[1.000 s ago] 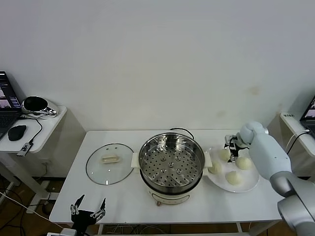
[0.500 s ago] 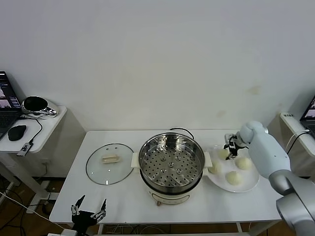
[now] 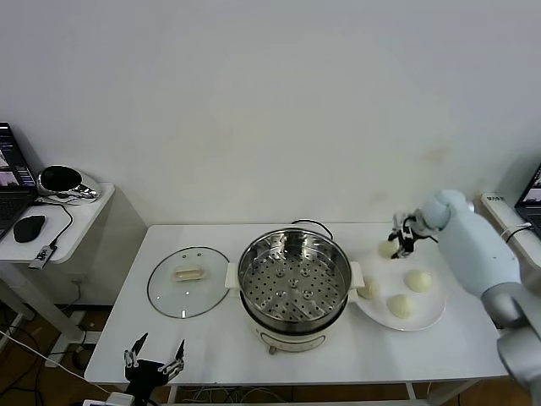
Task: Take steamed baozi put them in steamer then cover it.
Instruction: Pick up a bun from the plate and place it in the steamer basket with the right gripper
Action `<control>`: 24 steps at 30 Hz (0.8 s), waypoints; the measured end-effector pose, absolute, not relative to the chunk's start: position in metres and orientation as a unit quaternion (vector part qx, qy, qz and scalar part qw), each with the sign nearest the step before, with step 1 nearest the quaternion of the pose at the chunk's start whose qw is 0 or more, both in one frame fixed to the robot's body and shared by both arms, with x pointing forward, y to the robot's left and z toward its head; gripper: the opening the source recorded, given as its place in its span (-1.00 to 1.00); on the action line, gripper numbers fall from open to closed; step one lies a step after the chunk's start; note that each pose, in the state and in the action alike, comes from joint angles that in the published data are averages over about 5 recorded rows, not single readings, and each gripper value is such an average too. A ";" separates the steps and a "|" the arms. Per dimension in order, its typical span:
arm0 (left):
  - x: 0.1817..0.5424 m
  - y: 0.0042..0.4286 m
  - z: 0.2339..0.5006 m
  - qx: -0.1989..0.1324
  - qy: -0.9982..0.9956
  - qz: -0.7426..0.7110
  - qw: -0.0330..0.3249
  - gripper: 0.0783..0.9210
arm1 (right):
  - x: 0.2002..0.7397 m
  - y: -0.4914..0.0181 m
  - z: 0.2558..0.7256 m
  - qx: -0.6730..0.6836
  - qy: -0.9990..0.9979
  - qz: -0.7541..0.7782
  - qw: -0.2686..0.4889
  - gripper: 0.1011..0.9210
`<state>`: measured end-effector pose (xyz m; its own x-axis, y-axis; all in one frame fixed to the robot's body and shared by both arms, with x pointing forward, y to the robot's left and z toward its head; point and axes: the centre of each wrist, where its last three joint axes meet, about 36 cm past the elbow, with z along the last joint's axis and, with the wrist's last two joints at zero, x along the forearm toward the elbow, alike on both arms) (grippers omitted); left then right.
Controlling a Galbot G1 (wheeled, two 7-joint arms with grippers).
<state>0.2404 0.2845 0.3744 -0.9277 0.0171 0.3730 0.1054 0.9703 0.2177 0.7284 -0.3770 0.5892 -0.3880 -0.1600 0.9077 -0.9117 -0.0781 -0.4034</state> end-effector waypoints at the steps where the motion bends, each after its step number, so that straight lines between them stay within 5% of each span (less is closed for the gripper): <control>1: 0.240 0.285 0.375 -0.031 -0.974 -0.120 0.188 0.77 | 0.731 -0.372 0.600 0.456 -0.596 0.581 0.315 0.10; 9: 0.239 0.288 0.376 -0.021 -0.973 -0.129 0.188 0.77 | 0.754 -0.309 0.657 0.558 -0.548 0.588 0.207 0.10; 24: 0.233 0.291 0.382 -0.006 -0.973 -0.135 0.188 0.77 | 0.744 -0.188 0.684 0.654 -0.295 0.696 0.023 0.10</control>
